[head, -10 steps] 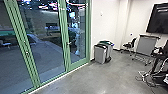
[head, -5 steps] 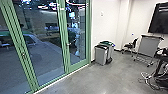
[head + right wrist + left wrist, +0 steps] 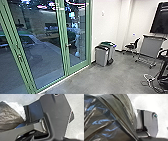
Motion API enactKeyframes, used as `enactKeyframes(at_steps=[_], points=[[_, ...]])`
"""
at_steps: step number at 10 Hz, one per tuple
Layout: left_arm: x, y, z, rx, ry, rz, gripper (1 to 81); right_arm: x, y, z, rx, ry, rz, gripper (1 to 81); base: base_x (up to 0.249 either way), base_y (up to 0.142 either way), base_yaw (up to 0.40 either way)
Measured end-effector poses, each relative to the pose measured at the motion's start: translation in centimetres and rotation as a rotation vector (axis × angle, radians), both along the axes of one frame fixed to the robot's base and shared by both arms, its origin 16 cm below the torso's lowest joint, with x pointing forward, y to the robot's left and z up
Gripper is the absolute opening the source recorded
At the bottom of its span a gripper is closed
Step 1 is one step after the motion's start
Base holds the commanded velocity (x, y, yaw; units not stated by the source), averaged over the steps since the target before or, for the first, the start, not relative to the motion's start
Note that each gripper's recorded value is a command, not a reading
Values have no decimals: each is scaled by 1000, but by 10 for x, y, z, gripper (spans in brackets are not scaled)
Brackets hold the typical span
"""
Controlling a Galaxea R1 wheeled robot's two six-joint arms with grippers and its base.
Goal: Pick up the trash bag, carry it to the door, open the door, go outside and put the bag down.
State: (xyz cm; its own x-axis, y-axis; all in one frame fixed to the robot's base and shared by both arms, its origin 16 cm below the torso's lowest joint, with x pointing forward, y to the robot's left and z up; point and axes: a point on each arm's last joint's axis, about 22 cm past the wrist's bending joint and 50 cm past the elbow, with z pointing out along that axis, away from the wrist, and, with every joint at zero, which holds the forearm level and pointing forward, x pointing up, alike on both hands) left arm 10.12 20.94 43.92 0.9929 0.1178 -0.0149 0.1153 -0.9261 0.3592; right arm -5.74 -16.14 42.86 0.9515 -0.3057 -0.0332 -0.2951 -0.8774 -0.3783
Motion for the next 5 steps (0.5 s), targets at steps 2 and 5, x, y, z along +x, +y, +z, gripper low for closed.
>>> enactKeyframes(at_steps=[2, 5], points=[[0, -1, 0, -1, 0, 0, 10, 1, 2, 0, 2, -2, -1, 811, 191, 0, 0], [0, -4, 0, -5, 1, -1, 10, 1, 2, 0, 2, -4, -1, 811, 191, 0, 0]])
